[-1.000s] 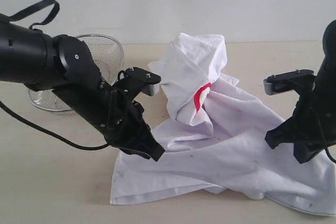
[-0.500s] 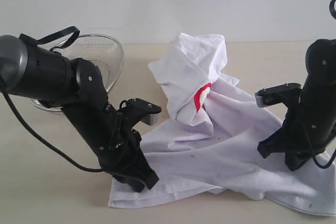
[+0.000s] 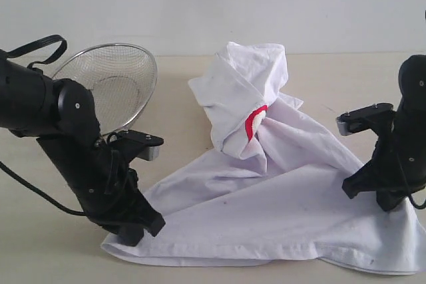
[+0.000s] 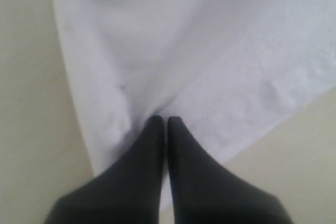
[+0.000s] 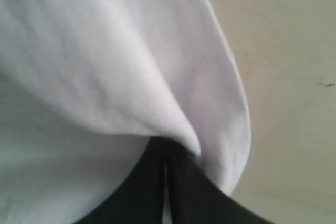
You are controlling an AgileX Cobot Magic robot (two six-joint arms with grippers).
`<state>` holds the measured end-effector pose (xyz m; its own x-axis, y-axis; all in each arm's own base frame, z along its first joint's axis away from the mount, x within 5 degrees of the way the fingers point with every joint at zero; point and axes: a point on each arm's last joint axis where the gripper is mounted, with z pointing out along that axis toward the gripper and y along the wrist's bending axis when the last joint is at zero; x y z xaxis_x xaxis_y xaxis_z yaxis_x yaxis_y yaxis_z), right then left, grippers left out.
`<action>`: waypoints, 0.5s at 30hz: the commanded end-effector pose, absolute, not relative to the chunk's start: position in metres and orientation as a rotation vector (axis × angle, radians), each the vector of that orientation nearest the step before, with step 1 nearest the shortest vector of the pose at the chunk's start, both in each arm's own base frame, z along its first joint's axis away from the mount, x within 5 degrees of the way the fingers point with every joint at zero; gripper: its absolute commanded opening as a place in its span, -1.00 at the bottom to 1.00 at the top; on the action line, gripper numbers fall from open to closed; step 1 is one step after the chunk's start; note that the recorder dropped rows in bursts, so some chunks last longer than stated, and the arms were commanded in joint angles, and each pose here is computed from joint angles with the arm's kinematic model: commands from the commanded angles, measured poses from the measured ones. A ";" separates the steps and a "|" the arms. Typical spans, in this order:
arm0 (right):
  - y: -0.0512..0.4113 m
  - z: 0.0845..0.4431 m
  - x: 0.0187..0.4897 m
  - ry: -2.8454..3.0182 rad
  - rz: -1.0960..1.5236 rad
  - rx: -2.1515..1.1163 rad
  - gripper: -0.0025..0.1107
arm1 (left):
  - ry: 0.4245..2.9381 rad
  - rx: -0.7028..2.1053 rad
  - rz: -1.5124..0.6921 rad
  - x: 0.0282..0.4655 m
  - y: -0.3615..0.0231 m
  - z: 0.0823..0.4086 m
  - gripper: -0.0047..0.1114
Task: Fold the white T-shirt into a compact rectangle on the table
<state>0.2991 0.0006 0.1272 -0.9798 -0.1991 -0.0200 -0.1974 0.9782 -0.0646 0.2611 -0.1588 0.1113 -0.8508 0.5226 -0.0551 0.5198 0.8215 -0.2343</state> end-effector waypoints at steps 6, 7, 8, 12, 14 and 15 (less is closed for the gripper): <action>0.023 0.132 0.291 3.156 0.102 -0.267 -0.96 | -3.033 -0.982 0.479 0.257 -0.164 0.129 -0.84; 0.025 0.132 0.290 3.165 0.107 -0.275 -0.96 | -3.032 -0.986 0.475 0.257 -0.164 0.129 -0.84; 0.026 0.132 0.289 3.171 0.107 -0.278 -0.96 | -3.035 -0.986 0.473 0.258 -0.164 0.129 -0.84; 0.030 0.131 0.286 3.210 0.122 -0.265 -0.96 | -3.050 -0.964 0.471 0.258 -0.164 0.129 -0.84; 0.029 0.131 0.284 3.231 0.125 -0.268 -0.96 | -3.069 -0.963 0.466 0.259 -0.164 0.128 -0.84; 0.029 0.131 0.284 3.236 0.126 -0.269 -0.96 | -3.084 -0.962 0.461 0.260 -0.163 0.127 -0.84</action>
<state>0.2864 0.0289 0.1292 -0.9832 -0.1640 0.0806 -0.1576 0.9842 0.0804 0.2600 -0.1626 0.1262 -0.8168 0.5516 -0.1692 0.5770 0.7803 -0.2412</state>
